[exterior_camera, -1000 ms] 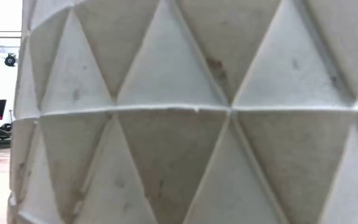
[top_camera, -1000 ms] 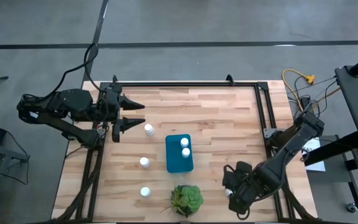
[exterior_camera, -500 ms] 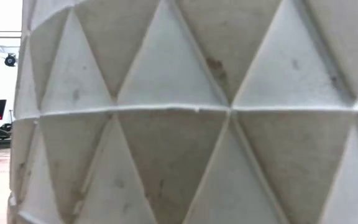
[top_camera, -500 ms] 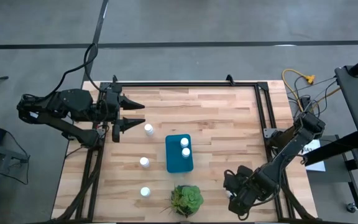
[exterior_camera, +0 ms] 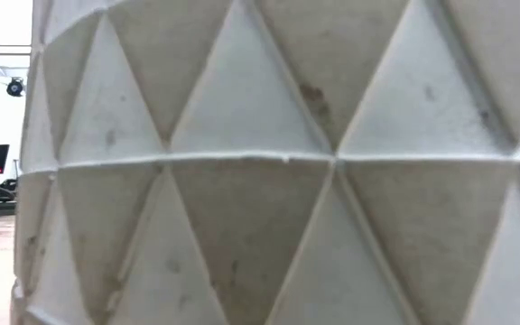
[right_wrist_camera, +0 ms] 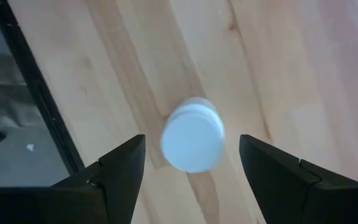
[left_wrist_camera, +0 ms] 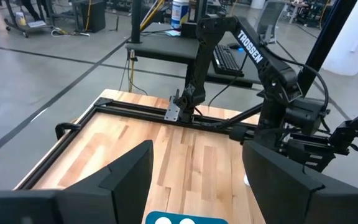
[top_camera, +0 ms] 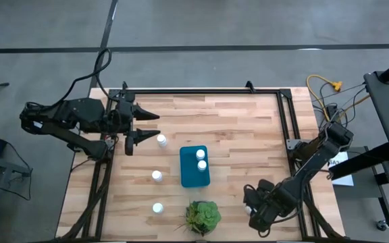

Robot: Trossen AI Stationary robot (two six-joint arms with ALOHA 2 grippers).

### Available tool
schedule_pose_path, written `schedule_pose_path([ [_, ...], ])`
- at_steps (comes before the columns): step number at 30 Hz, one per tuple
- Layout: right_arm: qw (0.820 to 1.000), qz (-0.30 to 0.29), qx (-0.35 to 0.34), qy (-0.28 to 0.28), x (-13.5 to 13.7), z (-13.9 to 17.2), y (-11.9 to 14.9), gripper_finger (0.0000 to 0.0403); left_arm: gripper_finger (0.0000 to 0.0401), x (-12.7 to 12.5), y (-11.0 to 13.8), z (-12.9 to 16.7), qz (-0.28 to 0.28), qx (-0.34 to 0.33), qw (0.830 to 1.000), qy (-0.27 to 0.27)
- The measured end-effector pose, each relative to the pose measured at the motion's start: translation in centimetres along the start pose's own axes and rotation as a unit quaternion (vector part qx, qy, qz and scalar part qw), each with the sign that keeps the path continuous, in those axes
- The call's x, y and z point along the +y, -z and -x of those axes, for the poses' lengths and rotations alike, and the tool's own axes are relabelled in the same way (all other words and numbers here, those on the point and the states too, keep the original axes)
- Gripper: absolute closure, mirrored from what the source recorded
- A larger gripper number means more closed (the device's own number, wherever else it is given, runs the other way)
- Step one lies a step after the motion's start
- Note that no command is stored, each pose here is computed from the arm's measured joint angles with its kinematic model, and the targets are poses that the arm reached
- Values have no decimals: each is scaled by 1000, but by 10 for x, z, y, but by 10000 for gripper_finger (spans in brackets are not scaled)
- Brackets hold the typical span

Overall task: Pick and place pill bottles into a basket
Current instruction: Put the medicine bottle into the container

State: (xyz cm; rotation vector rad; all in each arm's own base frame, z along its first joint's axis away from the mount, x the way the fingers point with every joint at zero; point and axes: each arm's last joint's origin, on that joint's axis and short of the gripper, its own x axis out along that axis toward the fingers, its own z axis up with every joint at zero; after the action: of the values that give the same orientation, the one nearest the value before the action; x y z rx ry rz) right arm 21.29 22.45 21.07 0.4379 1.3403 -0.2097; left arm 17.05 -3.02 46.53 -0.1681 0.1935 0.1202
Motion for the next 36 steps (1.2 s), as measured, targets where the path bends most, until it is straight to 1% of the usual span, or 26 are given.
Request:
schedule_pose_path([
  [4,1000,-9,-5,-14,-1,-9,1,154,170,0,1,-2,-1,2,1000,-1],
  [10,1000,-26,-4,-12,-8,-20,5,156,170,-1,1,-2,-1,3,1000,-1],
  [15,999,-28,3,-29,-11,-29,6,160,170,-1,1,-2,-1,3,1000,-1],
  [17,999,-35,8,-28,-14,-32,8,164,170,-1,1,-2,-1,3,1000,-1],
  [20,999,-45,9,-28,-15,-34,9,173,170,-1,1,-2,-1,3,1000,-1],
  [28,998,-44,2,-40,-13,-34,6,197,170,-1,1,-2,-1,3,1000,-1],
  [33,997,-50,-6,-52,-11,-34,3,227,170,-1,0,-2,-1,2,1000,-1],
  [36,997,-63,-10,-53,-12,-34,0,241,170,-1,0,-2,-1,3,1000,-1],
])
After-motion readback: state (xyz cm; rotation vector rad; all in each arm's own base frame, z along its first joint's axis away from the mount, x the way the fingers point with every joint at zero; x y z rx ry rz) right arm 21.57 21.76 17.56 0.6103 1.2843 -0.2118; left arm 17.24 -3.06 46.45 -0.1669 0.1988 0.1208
